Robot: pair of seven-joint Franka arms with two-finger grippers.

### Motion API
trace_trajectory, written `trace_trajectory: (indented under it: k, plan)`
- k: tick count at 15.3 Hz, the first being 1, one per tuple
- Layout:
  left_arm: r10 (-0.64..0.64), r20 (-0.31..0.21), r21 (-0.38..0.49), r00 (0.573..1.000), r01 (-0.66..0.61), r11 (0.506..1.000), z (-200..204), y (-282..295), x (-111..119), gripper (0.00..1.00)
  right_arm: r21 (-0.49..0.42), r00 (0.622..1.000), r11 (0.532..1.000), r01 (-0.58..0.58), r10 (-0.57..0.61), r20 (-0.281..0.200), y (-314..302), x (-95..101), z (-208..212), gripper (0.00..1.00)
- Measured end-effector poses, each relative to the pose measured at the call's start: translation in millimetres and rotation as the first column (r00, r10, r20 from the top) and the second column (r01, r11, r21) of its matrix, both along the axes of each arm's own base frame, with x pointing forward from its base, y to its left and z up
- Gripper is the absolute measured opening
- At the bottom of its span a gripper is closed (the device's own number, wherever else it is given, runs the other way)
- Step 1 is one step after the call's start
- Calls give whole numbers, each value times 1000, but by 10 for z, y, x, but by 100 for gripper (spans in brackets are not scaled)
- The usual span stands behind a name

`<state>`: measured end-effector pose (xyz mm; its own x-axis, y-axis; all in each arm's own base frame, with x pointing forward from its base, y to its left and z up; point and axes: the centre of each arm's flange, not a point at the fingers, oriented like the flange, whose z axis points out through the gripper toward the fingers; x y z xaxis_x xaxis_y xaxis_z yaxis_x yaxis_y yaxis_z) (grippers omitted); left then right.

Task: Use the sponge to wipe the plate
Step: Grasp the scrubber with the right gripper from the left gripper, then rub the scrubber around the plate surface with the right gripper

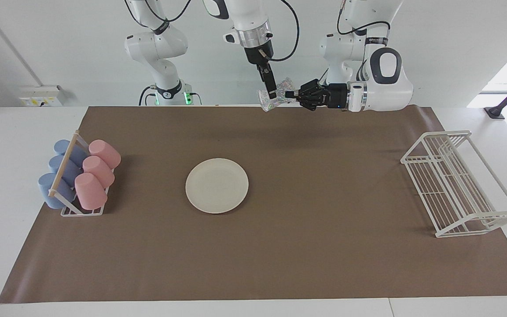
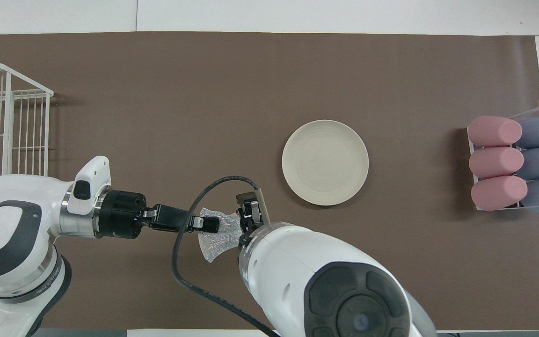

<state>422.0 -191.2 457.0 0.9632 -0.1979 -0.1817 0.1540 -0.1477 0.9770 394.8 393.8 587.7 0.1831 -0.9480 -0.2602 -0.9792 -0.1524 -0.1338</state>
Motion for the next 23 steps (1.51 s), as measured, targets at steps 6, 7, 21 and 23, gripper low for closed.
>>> trace_trajectory:
  k: [6,7,21,23]
  plan:
    - [-8,-2,-9,1000,8,1000,15,10,-10,5,5,1000,1000,-19,19,8,104,-93,-117,85]
    - [-8,-2,-10,1000,8,1000,15,12,-10,5,4,1000,1000,-20,20,7,108,-98,-125,73]
    - [-28,-2,-3,1000,28,1000,-11,37,-61,52,-5,995,996,-93,93,35,68,-56,-155,8]
    - [-35,-1,14,999,35,999,-26,56,-66,74,-24,989,990,-137,138,49,-114,107,-226,8]
